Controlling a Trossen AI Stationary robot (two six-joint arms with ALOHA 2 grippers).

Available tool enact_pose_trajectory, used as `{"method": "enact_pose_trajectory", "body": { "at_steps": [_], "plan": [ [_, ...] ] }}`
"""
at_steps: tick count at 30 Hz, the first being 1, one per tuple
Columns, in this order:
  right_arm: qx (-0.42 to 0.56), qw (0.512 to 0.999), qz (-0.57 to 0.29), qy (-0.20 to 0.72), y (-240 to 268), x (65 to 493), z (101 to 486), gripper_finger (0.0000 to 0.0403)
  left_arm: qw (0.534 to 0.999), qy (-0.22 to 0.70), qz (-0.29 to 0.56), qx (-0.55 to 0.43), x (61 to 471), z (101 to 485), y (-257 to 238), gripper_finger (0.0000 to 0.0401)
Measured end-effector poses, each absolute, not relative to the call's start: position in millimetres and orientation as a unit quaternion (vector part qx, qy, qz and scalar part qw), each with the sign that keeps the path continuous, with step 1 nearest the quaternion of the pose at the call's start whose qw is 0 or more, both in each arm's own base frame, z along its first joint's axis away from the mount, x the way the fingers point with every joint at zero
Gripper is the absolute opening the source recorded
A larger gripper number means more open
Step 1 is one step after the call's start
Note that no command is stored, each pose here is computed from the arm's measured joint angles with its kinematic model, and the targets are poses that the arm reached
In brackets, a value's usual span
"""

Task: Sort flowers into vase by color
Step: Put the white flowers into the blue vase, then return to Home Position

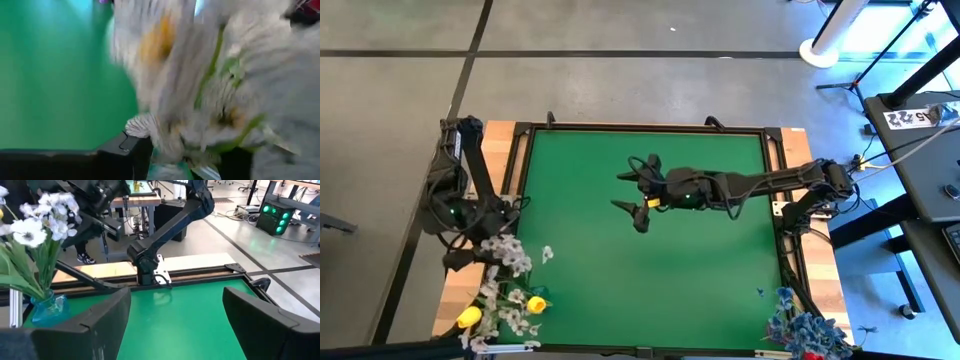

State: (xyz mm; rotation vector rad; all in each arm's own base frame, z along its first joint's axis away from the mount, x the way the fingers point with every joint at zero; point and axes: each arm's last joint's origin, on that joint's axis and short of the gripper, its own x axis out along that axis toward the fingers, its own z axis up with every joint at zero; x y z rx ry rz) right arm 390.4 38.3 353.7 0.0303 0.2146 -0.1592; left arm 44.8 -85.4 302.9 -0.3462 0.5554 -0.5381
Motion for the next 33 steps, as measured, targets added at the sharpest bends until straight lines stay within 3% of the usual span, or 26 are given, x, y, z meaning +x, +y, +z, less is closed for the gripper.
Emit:
{"method": "enact_pose_trajectory", "body": {
  "at_steps": [7, 10, 17, 22, 33],
  "plan": [
    [0.023, 0.986, -0.082, 0.144, 38, 388, 346, 0.0315, 0.887, 0.306, -0.289, -0.190, 43, 301, -87, 0.0172],
    [0.032, 0.984, -0.084, 0.152, 38, 388, 345, 0.0315, 0.856, 0.346, -0.307, -0.231, 41, 301, -89, 0.0172],
    [0.029, 0.989, -0.081, 0.122, 38, 390, 350, 0.0315, 0.816, 0.375, -0.311, -0.310, 40, 304, -91, 0.0172],
    [0.018, 0.992, -0.083, 0.095, 35, 391, 356, 0.0315, 0.756, 0.461, -0.306, -0.350, 34, 304, -88, 0.0172],
    [-0.019, 0.993, -0.093, 0.066, 35, 392, 362, 0.0315, 0.843, 0.293, -0.339, -0.298, 32, 366, -63, 0.0172]
  ]
}}
